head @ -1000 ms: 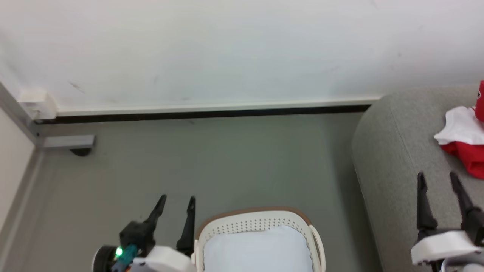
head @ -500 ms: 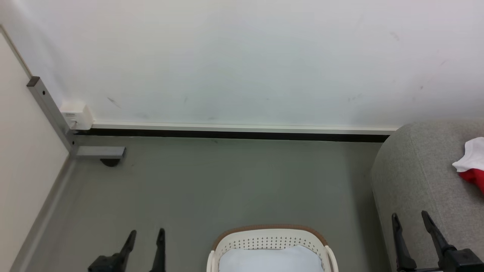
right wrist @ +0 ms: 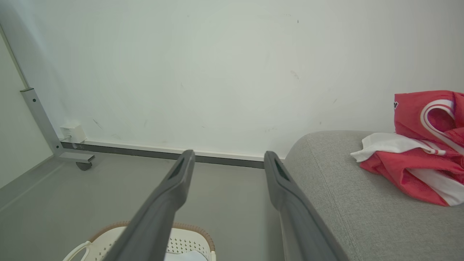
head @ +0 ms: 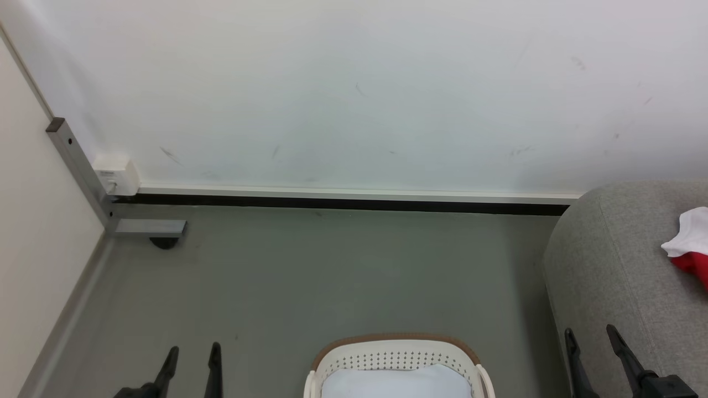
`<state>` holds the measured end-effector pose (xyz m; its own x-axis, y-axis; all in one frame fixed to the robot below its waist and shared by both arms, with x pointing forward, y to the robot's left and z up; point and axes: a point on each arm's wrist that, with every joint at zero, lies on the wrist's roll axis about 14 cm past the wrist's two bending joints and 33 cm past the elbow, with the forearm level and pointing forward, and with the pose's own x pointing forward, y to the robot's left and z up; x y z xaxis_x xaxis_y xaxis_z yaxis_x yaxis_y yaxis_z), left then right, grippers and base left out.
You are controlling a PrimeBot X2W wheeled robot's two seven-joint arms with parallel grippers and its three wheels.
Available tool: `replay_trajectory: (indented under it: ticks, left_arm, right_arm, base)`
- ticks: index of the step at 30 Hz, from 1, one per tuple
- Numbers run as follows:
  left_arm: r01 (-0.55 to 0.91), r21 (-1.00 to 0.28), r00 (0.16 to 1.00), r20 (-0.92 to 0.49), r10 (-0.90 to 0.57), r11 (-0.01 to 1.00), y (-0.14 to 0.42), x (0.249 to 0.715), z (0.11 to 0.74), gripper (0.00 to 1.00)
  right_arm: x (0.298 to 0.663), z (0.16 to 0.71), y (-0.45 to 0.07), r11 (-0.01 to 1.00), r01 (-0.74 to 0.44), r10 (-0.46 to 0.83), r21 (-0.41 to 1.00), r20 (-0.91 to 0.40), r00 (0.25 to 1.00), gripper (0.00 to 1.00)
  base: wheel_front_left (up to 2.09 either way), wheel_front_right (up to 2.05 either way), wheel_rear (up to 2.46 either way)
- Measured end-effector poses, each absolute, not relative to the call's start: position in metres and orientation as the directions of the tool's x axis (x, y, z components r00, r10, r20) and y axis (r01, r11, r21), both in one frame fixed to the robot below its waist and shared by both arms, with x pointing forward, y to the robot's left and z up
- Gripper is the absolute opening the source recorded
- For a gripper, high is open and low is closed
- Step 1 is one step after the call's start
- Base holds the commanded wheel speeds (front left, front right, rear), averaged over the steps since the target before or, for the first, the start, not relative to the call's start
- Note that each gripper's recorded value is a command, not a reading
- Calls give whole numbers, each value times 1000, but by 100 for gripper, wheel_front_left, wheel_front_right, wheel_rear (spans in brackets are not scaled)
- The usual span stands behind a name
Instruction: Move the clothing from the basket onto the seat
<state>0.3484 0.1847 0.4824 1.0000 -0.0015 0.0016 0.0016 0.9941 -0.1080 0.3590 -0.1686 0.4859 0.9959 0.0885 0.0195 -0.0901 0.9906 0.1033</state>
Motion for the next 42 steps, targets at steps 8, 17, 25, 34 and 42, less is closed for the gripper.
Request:
replay_trajectory:
  ticks: [8,17,25,34,42]
  left_arm:
    - [29,-108,1000,9,-28,994,182,350,483,100]
    - [45,-114,999,13,-44,992,177,352,483,100]
    - [61,-113,998,13,-59,992,172,353,483,100]
    - [72,-114,997,8,-72,991,169,355,482,100]
    - [78,-117,997,11,-77,990,169,357,482,100]
  right_arm:
    - [359,484,-170,990,-84,83,111,15,996,100]
    - [358,484,-173,991,-76,75,111,15,997,100]
    - [357,484,-173,991,-74,73,114,15,997,100]
    - [355,482,-176,991,-63,62,122,9,998,100]
    - [355,482,-177,990,-60,59,124,8,998,100]
  base:
    - [0,0,0]
    - [0,0,0]
    - [0,0,0]
    - [0,0,0]
    - [0,0,0]
